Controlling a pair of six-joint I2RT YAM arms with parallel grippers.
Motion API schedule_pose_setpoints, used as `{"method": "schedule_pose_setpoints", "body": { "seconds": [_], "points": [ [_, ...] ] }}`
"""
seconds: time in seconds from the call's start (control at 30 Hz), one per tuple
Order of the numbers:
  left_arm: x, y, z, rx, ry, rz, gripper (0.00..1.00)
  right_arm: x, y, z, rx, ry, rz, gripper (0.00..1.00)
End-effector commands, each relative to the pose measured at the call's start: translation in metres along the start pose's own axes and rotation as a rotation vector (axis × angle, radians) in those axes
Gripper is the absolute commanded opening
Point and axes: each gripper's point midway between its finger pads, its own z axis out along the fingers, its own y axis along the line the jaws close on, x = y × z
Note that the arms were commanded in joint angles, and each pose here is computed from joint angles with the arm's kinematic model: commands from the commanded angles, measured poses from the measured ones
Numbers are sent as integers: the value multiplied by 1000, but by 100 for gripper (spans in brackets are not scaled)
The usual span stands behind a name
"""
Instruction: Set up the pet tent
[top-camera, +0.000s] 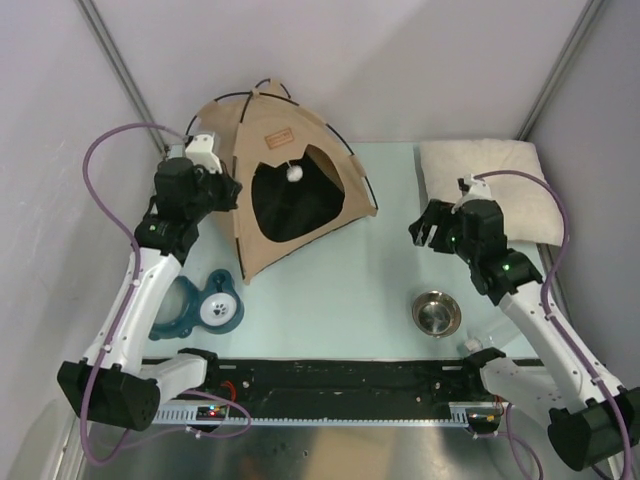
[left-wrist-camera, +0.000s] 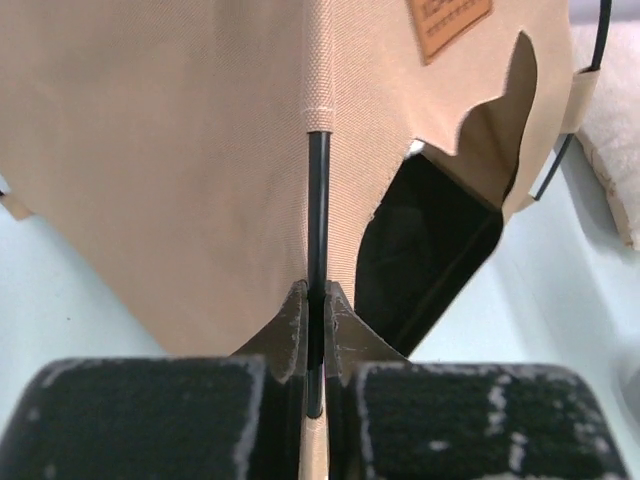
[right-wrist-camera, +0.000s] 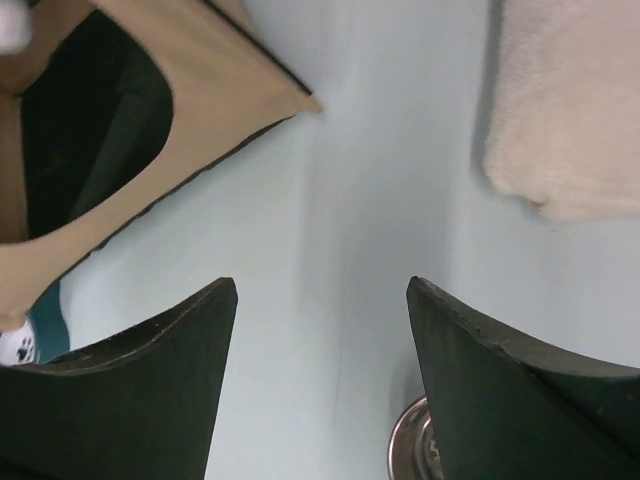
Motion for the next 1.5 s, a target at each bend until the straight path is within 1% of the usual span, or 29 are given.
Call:
{"method": "schedule_pose_setpoints", "body": {
  "seconds": [0.0, 0.07, 0.13, 0.2, 0.23, 0.27, 0.3, 0.4, 0.5, 0.63, 0.67, 0.7, 0.73, 0.77, 0.87, 0.97, 1.03, 1.17, 1.3, 1.4, 1.47],
  "points": [
    [18, -11, 2, 89, 19, 36, 8, -34, -20, 10, 80, -74, 59, 76],
    [35, -11, 3, 90, 47, 41, 21, -43, -35, 20, 139, -78, 79, 79],
    [42, -10, 2, 83, 49, 38, 43, -52, -51, 31, 197, -88, 80, 84],
    [40, -10, -2, 73, 26, 34, 74, -66, -65, 42, 256, -114, 59, 89],
    [37, -9, -4, 67, 14, 32, 87, -71, -71, 49, 284, -118, 48, 91],
    [30, -9, -8, 63, -7, 33, 93, -81, -78, 52, 311, -135, 38, 92],
    [25, -10, -11, 58, -26, 36, 96, -89, -85, 58, 333, -143, 33, 93],
    [5, -10, -27, 43, -95, 42, 99, -124, -106, 69, 379, -206, -2, 94],
    [-10, -10, -43, 28, -154, 46, 100, -153, -119, 90, 384, -214, -82, 96],
    [-25, -6, -60, -10, -221, 19, 100, -173, -134, 135, 380, -125, -180, 99],
    [-28, -6, -63, -15, -232, 5, 100, -168, -141, 151, 381, -78, -192, 99],
    [-29, -5, -65, -22, -240, -6, 100, -177, -142, 160, 382, -69, -212, 99],
    [-30, -5, -67, -26, -245, -24, 100, -170, -151, 176, 393, -22, -222, 99],
    [-31, -4, -68, -30, -251, -36, 100, -174, -156, 186, 411, -9, -228, 100],
    [-33, 3, -71, -71, -268, -71, 100, -159, -183, 216, 477, 75, -227, 99],
    [-38, 9, -73, -105, -285, -88, 100, -142, -196, 238, 485, 136, -221, 99],
    [-42, 11, -75, -116, -294, -86, 100, -120, -205, 250, 484, 208, -227, 99],
    [-43, 1, -75, -55, -284, -22, 100, -78, -220, 258, 496, 350, -225, 99],
    [-42, 1, -72, -51, -274, -3, 100, -40, -235, 262, 528, 481, -211, 99],
    [-42, -3, -72, -30, -272, 2, 100, -28, -242, 268, 544, 544, -227, 99],
    [-42, -3, -73, -30, -273, 4, 100, -21, -243, 273, 549, 571, -249, 95]
  ]
}}
